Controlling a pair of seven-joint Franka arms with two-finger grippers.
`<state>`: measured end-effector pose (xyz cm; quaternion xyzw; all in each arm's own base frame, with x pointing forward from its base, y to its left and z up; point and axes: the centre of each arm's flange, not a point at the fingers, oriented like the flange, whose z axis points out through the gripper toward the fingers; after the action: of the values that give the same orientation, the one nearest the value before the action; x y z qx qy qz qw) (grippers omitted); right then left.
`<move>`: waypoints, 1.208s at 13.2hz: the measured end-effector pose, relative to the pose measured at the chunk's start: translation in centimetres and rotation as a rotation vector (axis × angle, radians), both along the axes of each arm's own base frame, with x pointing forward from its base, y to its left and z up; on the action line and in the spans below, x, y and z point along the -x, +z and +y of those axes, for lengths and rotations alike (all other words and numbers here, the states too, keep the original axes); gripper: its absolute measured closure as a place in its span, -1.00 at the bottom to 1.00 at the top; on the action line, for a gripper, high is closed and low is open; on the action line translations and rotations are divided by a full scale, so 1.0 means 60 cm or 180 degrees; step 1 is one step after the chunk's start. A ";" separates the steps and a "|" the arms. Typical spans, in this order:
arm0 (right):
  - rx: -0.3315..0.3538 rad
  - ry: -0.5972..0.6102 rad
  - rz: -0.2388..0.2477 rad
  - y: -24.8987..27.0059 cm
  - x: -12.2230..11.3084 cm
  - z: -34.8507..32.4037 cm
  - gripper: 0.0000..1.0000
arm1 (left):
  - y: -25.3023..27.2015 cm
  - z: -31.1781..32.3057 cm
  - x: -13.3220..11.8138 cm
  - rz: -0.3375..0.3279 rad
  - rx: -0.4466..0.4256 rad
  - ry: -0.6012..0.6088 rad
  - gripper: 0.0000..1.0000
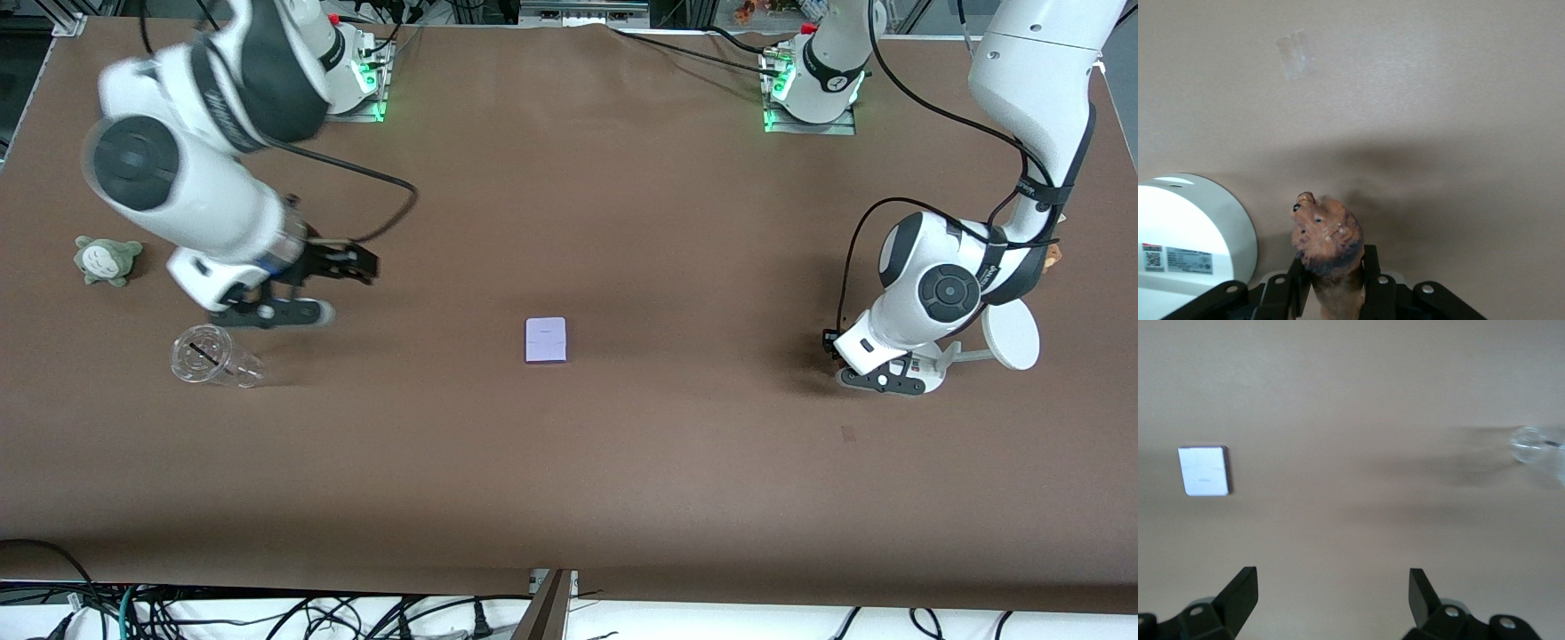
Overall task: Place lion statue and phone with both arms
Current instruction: 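Set the lion beside the lamp base while the right gripper grasps the phone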
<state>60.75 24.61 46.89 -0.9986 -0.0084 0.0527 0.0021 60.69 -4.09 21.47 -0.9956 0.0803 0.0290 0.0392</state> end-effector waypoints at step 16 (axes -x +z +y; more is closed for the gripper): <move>-0.0205 0.0265 -0.0485 -0.384 0.004 0.350 -1.00 | 0.324 -0.036 -0.047 0.0021 -0.0307 0.0085 -1.00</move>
<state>60.51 45.61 23.86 -0.9979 -0.0517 -0.0236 0.0313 63.49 -6.22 40.91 -0.9934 0.0657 0.0366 0.0864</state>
